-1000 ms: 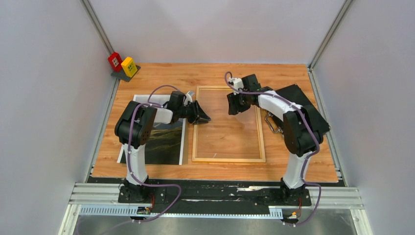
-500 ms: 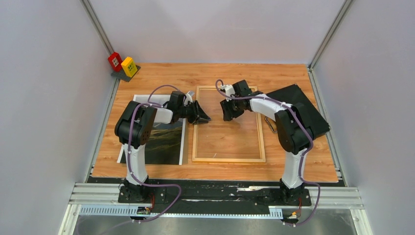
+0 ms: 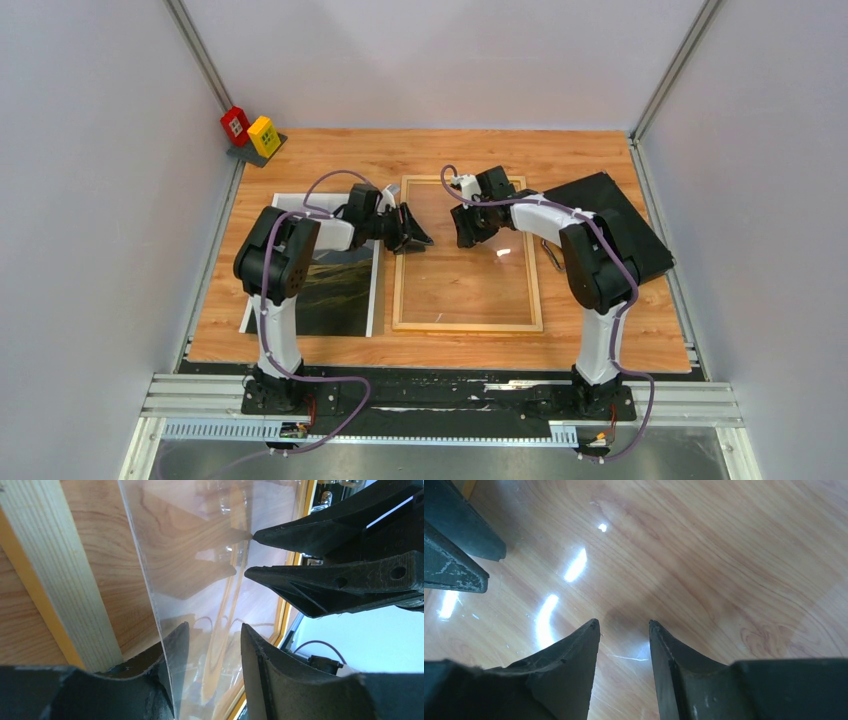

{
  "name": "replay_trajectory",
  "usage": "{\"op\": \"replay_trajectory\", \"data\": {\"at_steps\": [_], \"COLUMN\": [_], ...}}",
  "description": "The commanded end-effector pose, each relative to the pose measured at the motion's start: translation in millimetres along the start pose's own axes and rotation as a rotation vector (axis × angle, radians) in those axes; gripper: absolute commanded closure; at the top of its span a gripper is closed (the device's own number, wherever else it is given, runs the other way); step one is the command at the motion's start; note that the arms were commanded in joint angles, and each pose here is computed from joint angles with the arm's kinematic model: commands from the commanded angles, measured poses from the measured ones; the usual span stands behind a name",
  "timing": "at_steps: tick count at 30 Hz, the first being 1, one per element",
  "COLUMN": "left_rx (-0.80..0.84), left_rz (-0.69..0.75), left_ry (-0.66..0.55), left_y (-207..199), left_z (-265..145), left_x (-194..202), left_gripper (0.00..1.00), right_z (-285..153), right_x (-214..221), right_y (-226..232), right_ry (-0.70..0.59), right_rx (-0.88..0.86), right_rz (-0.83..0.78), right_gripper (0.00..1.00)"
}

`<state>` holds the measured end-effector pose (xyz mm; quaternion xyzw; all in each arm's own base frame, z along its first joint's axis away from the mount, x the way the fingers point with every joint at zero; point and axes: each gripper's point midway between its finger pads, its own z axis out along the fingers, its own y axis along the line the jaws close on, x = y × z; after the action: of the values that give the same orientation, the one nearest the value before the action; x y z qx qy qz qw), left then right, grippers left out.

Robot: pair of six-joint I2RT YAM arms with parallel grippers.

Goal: Put the photo into the frame

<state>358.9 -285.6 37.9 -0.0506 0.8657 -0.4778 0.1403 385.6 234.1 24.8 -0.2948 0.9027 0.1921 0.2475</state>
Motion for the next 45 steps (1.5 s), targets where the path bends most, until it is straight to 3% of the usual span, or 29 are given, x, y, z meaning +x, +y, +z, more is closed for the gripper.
{"op": "replay_trajectory", "data": {"at_steps": [1, 15, 45], "left_rx": [-0.112, -0.234, -0.369], "left_rz": [0.083, 0.174, 0.417], "left_ry": [-0.018, -0.038, -0.188], "left_y": [16.0, 14.8, -13.7], "left_z": [-6.3, -26.2, -115.9], "left_x": [-2.2, -17.4, -47.1], "left_gripper": [0.47, 0.34, 0.33], "right_z": [3.0, 0.9, -10.7], "right_x": [8.9, 10.5, 0.8], "right_y": [-5.4, -11.3, -11.5], "right_ry": [0.017, 0.011, -0.017], "right_rx": [0.028, 0.023, 0.032], "right_rz": [-0.019, 0.006, 0.009], "right_gripper": [0.56, 0.56, 0.53]}}
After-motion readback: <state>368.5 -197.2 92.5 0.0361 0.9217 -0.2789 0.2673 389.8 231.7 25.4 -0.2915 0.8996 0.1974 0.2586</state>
